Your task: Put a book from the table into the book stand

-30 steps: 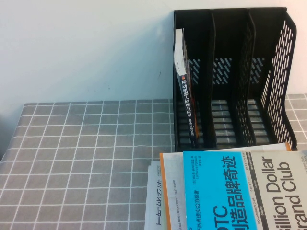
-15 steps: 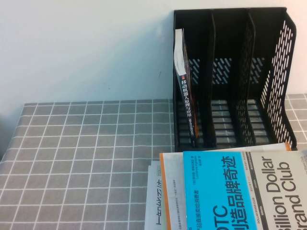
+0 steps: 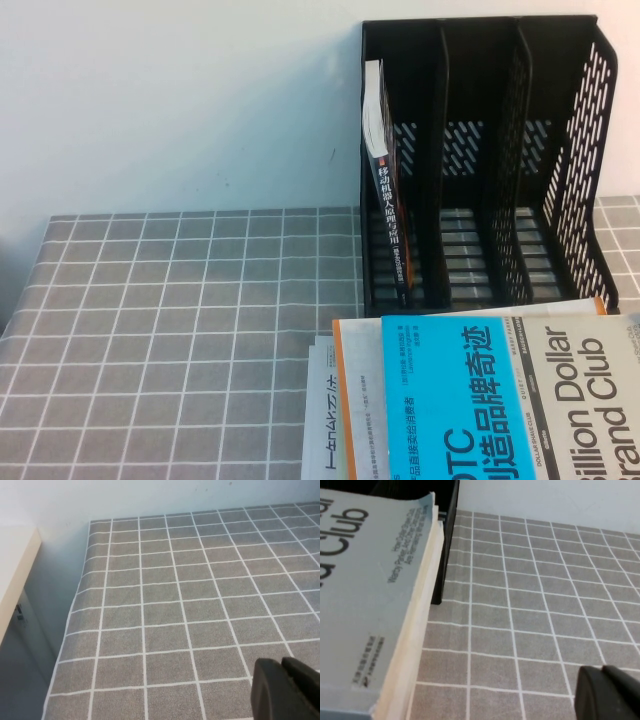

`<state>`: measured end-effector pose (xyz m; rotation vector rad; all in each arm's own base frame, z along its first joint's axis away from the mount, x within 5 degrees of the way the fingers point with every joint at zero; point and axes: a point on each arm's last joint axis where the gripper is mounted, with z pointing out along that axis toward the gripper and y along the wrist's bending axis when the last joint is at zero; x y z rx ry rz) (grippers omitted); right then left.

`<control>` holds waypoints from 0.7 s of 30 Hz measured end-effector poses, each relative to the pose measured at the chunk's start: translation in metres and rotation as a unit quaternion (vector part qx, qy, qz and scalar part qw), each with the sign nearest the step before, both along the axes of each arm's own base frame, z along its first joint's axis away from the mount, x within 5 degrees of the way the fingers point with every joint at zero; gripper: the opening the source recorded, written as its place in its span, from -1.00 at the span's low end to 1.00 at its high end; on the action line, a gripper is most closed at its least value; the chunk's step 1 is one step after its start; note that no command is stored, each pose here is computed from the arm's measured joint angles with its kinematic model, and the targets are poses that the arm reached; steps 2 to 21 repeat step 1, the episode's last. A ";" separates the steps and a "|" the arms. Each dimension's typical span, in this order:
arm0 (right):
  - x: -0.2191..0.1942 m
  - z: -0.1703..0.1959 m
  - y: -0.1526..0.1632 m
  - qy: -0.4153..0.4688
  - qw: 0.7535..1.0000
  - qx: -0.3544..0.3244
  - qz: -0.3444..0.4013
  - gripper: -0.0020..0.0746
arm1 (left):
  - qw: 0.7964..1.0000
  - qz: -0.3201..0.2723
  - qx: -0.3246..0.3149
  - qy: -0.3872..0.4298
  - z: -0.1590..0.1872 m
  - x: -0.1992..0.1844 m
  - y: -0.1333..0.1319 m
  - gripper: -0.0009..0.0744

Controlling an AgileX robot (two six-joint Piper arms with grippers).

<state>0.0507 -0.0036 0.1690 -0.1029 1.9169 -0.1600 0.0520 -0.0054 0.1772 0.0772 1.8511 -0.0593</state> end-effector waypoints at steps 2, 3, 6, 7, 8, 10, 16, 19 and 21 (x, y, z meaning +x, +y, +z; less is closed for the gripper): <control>0.000 0.000 0.000 -0.001 1.000 0.003 0.000 -0.95 | 1.000 0.000 0.000 0.000 0.000 0.000 0.000 -0.98; 0.000 0.000 0.000 -0.001 1.000 0.003 0.000 -0.95 | 1.000 0.000 0.000 0.000 0.000 0.000 0.000 -0.98; 0.000 0.000 0.000 -0.001 1.000 0.003 0.000 -0.95 | 1.000 0.000 0.000 0.000 0.000 0.000 0.000 -0.98; 0.000 0.000 0.000 -0.001 1.000 0.003 0.000 -0.95 | 1.000 0.000 0.000 0.000 0.000 0.000 0.000 -0.98; 0.000 0.000 0.000 -0.001 1.000 0.003 0.000 -0.95 | 1.000 0.000 0.000 0.000 0.000 0.000 0.000 -0.98; 0.000 0.000 0.000 -0.001 1.000 0.003 0.000 -0.95 | 1.000 0.000 0.000 0.000 0.000 0.000 0.000 -0.98; 0.000 0.000 0.000 -0.001 1.000 0.003 0.000 -0.95 | 1.000 0.000 0.000 0.000 0.000 0.000 0.000 -0.98; 0.000 0.000 0.000 -0.001 1.000 0.003 0.000 -0.95 | 1.000 0.000 0.000 0.000 0.000 0.000 0.000 -0.98; 0.000 0.000 0.000 -0.001 1.000 0.003 0.000 -0.95 | 1.000 0.000 0.000 0.000 0.000 0.000 0.000 -0.98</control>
